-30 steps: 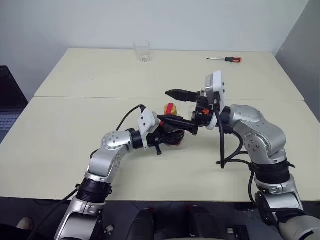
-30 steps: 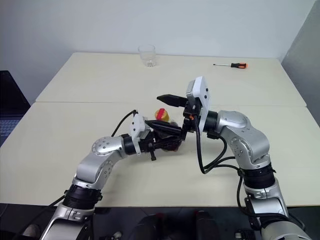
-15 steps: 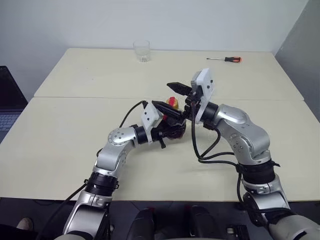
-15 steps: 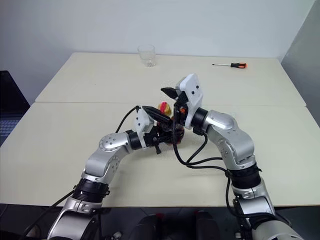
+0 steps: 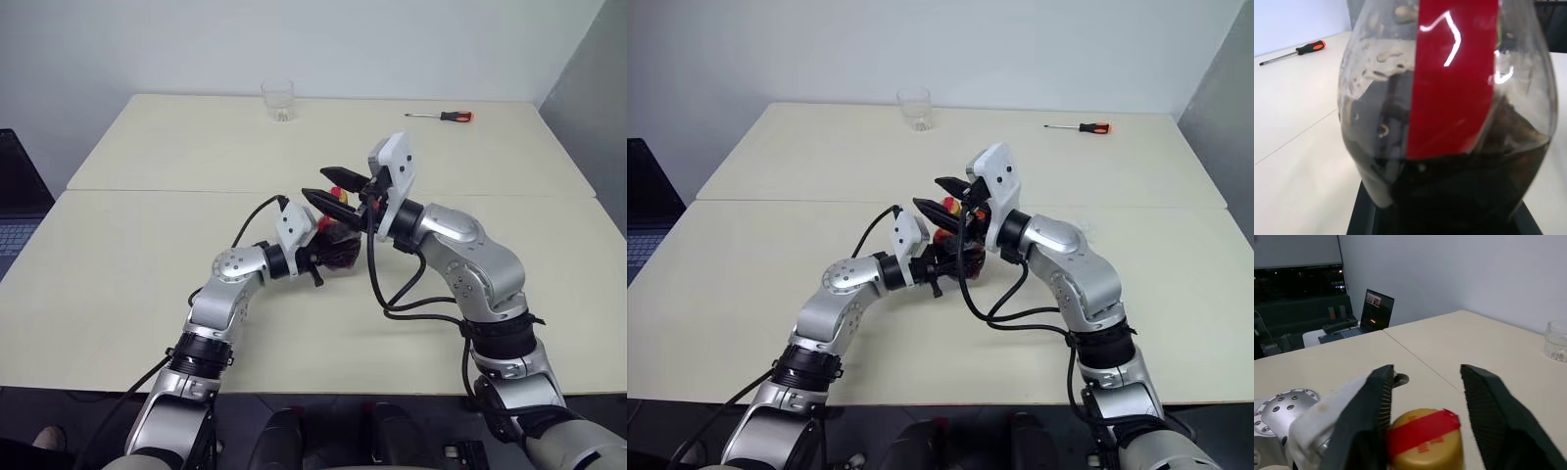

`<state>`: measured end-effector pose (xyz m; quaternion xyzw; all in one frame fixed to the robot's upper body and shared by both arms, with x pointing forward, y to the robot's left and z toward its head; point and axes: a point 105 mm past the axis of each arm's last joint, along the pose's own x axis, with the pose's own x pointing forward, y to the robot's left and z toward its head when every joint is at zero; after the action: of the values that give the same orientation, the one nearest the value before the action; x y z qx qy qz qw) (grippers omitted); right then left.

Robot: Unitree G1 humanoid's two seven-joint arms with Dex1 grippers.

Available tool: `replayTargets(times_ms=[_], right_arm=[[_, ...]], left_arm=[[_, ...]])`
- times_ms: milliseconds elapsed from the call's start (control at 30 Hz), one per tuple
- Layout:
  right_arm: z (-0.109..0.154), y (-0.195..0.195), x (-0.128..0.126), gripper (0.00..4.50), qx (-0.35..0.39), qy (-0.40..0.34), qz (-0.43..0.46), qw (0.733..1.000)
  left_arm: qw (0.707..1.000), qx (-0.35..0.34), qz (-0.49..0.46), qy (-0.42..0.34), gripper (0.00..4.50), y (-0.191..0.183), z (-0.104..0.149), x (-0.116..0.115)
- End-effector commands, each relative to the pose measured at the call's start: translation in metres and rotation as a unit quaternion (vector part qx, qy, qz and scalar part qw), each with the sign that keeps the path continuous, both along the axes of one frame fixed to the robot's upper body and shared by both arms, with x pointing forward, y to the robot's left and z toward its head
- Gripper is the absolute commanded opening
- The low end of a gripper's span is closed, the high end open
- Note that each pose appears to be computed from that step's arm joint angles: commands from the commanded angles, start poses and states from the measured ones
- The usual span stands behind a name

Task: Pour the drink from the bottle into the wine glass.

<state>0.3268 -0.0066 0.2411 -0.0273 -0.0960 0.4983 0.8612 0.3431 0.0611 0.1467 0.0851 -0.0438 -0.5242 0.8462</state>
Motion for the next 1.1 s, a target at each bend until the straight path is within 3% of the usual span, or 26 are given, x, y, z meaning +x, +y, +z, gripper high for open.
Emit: replayTargets(times_ms=[33,333,500,833,1100], right_arm=[[0.018,-0.007,0.001,1.28,0.014,-0.034,-0.014,0.999],[0.020,-0.003,-0.006,1.29,0.007,-0.047,0.036,0.998],[0.011,-0.003,-0.012,1.29,-0.008,-0.046,0.100,0.994],[0.004,-0.002,-0.023,1.29,-0.020,-0.065,0.212,0.975],[0.007,0.002,-0.039,1.29,-0.022,-0.082,0.310,0.947]], left_arm=[[0.999,-0.016,-0.009,-0.042,0.98,-0.001,0.022,-0.001],[0.999,-0.017,-0.025,-0.037,0.98,-0.002,0.022,-0.009],[0.998,-0.013,-0.059,-0.024,0.98,-0.004,0.018,-0.030],[0.995,-0.006,-0.099,-0.004,0.98,-0.004,0.015,-0.066],[0.993,0.016,-0.119,-0.002,0.98,0.004,0.008,-0.077]])
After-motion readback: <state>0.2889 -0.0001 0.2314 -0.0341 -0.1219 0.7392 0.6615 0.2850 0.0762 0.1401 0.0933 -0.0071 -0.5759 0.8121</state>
